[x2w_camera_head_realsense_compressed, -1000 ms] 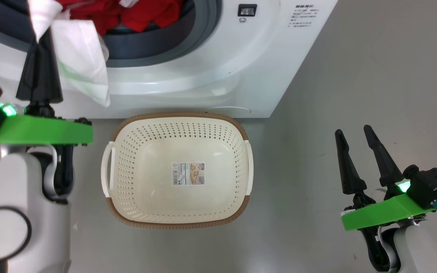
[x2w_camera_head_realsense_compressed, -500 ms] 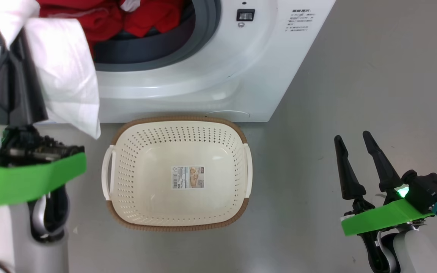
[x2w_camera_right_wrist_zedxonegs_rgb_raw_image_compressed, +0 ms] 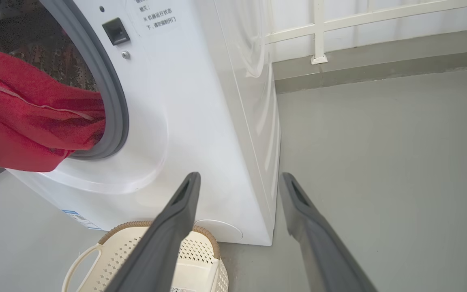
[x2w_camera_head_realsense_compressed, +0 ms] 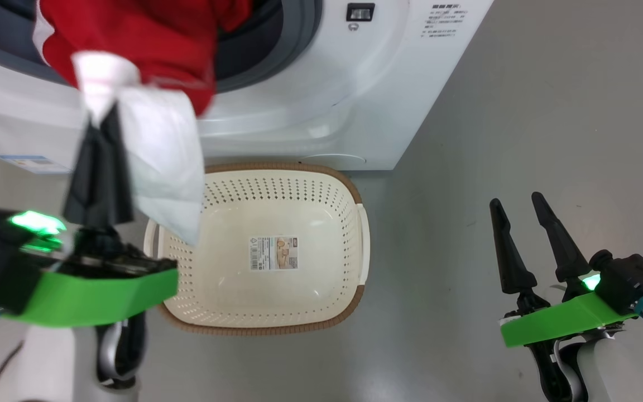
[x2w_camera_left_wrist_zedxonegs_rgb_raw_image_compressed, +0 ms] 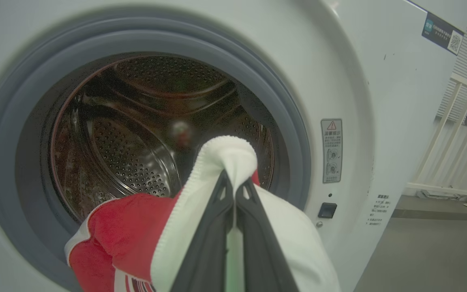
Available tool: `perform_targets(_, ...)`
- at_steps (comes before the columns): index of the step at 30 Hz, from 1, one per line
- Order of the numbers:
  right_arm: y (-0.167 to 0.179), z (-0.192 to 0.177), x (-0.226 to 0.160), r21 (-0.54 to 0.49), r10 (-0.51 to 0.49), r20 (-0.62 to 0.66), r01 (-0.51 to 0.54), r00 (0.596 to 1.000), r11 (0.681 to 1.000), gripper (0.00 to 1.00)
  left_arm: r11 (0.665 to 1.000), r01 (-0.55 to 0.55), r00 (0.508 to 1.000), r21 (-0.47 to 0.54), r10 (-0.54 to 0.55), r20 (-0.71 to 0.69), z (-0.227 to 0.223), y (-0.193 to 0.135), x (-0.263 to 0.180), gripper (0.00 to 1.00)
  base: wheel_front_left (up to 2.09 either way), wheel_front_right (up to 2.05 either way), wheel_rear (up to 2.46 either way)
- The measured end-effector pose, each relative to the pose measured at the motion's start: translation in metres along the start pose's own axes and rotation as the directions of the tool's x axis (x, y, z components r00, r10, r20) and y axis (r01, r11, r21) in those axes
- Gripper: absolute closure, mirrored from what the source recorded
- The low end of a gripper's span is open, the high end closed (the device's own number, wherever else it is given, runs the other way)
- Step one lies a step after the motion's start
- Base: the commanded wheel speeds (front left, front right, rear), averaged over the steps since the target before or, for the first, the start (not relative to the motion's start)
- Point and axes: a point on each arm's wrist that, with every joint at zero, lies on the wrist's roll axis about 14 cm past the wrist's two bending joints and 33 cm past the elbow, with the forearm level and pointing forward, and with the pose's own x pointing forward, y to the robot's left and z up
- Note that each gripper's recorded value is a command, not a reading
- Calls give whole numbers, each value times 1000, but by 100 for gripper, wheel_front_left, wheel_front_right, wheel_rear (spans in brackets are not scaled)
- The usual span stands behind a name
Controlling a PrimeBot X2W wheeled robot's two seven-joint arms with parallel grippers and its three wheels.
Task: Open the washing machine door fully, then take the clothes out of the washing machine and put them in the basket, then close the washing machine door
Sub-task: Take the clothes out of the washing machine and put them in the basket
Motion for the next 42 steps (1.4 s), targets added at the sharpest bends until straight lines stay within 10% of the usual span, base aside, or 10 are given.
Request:
perform_targets(9, -5, -11, 3, 5, -11, -25, 11, 1000, 1000, 0, 998, -56, 958, -25, 46, -285, -94, 13, -32, 100, 0, 0, 0)
perform_targets(27, -18, -34, 20, 5, -36, -70, 37, 997, 999, 0, 997, -68, 712, 36, 74, -699, -238, 41, -87, 100, 0, 0, 0)
perform_targets(30, -19, -35, 23, 6, -35, -70, 35, 997, 999, 0, 997, -74, 698, 37, 78, -712, -245, 44, -84, 89, 0, 0, 0)
perform_targets(36, -18, -33, 25, 5, -32, -63, 32, 998, 999, 0, 996, -85, 693, 36, 85, -716, -247, 48, -80, 0, 0, 0, 0)
perform_targets(42, -16, -29, 25, 5, -26, -52, 27, 998, 1000, 0, 996, -87, 705, 28, 82, -705, -241, 46, -75, 0, 0, 0, 0)
